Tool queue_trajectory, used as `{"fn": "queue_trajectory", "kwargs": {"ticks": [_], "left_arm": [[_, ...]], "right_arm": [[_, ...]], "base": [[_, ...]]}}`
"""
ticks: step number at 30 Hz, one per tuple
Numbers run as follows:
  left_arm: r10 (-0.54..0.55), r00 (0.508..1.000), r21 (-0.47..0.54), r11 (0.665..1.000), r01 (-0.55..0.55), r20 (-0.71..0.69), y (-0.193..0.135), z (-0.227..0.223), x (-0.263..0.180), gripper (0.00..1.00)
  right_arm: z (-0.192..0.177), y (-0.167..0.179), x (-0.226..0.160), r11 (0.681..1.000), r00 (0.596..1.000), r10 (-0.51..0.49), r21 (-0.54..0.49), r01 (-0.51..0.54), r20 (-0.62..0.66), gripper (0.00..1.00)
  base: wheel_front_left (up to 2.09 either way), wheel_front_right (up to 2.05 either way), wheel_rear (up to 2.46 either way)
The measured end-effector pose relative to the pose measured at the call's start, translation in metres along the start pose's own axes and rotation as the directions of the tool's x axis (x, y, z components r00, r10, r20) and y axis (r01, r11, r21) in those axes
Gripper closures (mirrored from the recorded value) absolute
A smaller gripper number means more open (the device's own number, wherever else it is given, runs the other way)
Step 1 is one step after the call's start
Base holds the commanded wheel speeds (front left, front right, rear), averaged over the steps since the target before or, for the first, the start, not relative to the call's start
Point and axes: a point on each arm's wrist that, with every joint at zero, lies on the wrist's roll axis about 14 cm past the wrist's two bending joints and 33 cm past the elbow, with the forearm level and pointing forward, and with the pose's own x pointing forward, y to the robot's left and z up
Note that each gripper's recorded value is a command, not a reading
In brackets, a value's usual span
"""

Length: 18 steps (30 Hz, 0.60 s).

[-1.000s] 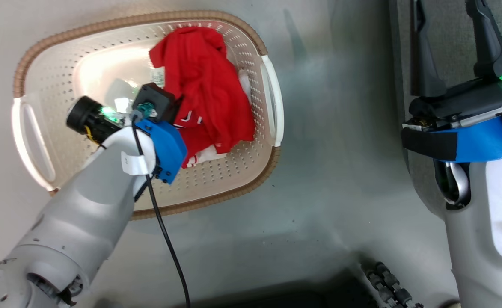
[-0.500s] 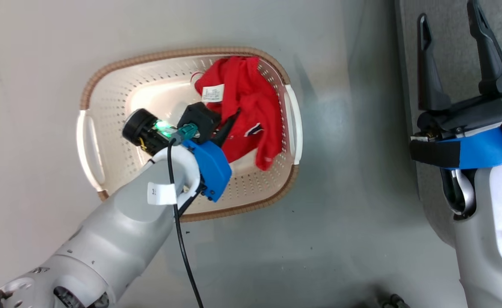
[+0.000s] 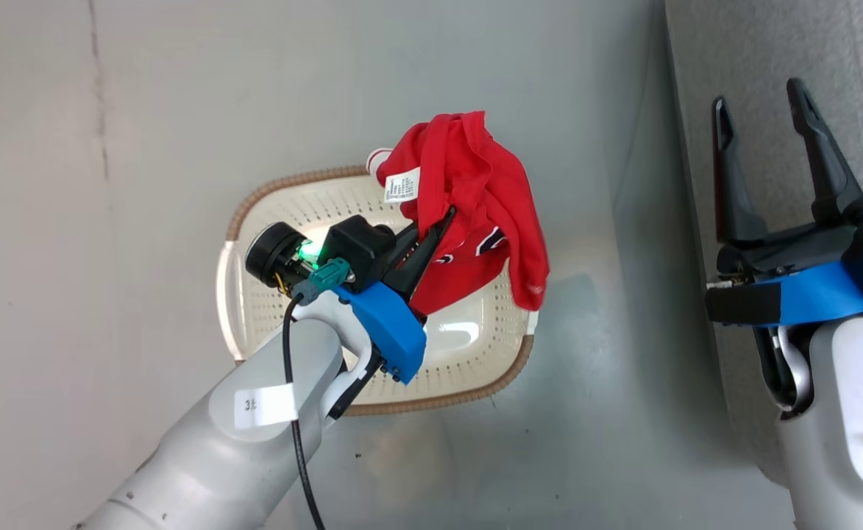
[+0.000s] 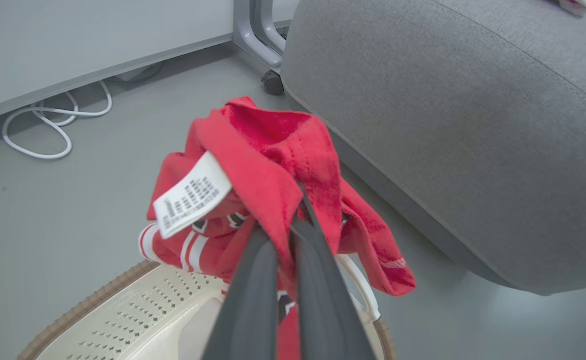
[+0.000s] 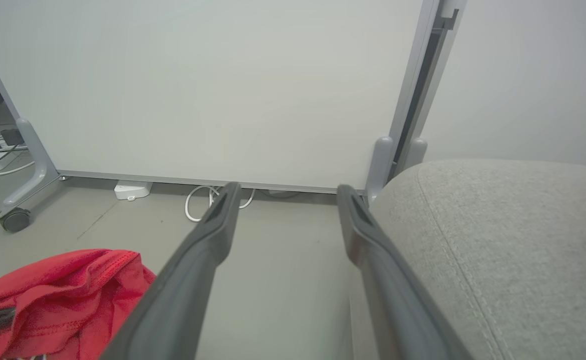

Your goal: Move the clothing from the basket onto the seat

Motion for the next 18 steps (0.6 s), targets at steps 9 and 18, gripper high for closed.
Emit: {"fn": "queue_trajectory", "kwargs": {"ticks": [9,18], "left_arm": [[0.025,0.977,0.075,0.996,-0.041,0.213,-0.016,0.078,-0.030,1.00],[-0.024,0.922,0.205,0.977,-0.061,0.387,-0.050,0.153,-0.058,1.00]], "right_arm": [[0.037,0.006,-0.021,1.000,0.999,0.002,0.007,-0.003,0.047,0.00],[0.071,0.010,-0.045,1.000,0.995,0.000,0.009,-0.001,0.097,0.00]], "base": [[0.00,0.00,0.00],[0.00,0.00,0.00]]}}
